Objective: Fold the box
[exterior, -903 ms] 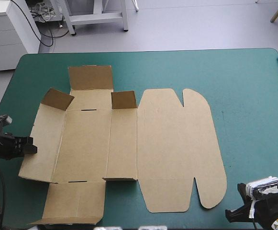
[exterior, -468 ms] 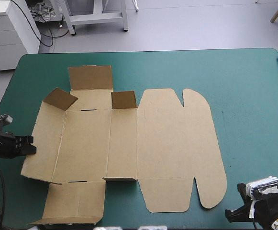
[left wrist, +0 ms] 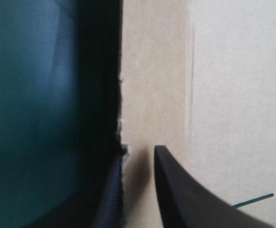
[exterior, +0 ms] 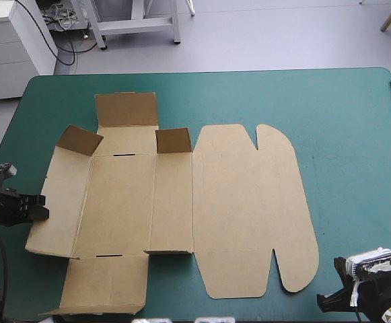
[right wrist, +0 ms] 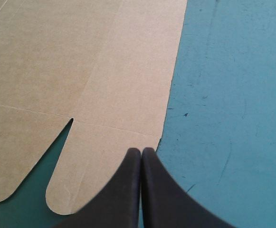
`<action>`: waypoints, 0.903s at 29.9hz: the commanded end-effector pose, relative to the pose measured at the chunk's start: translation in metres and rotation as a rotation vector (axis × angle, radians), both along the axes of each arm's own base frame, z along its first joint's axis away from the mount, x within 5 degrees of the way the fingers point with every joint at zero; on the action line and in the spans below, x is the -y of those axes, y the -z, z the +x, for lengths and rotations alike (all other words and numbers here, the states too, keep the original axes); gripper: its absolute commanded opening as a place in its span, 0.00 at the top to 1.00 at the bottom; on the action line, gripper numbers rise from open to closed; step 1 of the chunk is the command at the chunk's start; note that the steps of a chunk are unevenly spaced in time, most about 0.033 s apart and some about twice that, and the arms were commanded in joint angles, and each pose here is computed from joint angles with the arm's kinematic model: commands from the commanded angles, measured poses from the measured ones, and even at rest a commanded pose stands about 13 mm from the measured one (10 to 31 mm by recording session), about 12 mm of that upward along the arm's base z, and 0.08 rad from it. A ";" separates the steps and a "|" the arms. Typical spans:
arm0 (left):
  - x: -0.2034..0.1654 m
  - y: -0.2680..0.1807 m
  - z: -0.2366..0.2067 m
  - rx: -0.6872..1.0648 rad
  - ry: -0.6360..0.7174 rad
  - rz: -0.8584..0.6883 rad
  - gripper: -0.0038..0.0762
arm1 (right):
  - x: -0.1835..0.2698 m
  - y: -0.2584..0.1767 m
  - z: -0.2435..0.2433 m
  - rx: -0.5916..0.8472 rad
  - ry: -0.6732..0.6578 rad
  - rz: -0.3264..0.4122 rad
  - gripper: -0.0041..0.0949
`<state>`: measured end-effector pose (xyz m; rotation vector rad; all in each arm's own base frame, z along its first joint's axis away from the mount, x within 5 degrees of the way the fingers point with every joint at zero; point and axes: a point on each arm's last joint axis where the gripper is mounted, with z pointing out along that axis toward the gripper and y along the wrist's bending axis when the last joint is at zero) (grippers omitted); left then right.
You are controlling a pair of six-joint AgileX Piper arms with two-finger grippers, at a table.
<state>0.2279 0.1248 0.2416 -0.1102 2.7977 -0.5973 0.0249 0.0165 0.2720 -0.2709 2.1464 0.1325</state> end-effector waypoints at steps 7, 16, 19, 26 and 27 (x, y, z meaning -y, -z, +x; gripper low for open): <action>0.006 -0.014 -0.004 0.005 0.033 -0.018 0.28 | 0.000 -0.011 0.003 0.070 0.007 0.011 0.98; 0.005 -0.011 -0.006 -0.043 -0.010 -0.018 0.36 | 0.000 -0.011 0.003 0.070 0.007 0.011 0.98; 0.008 -0.007 -0.008 -0.055 -0.013 -0.037 0.36 | 0.000 -0.011 0.003 0.070 0.007 0.011 0.98; 0.019 0.001 -0.008 -0.063 0.004 -0.090 0.36 | 0.000 -0.011 0.003 0.070 0.007 0.011 0.98; 0.022 0.001 -0.007 -0.064 0.016 -0.090 0.36 | 0.000 -0.011 0.003 0.070 0.007 0.011 0.98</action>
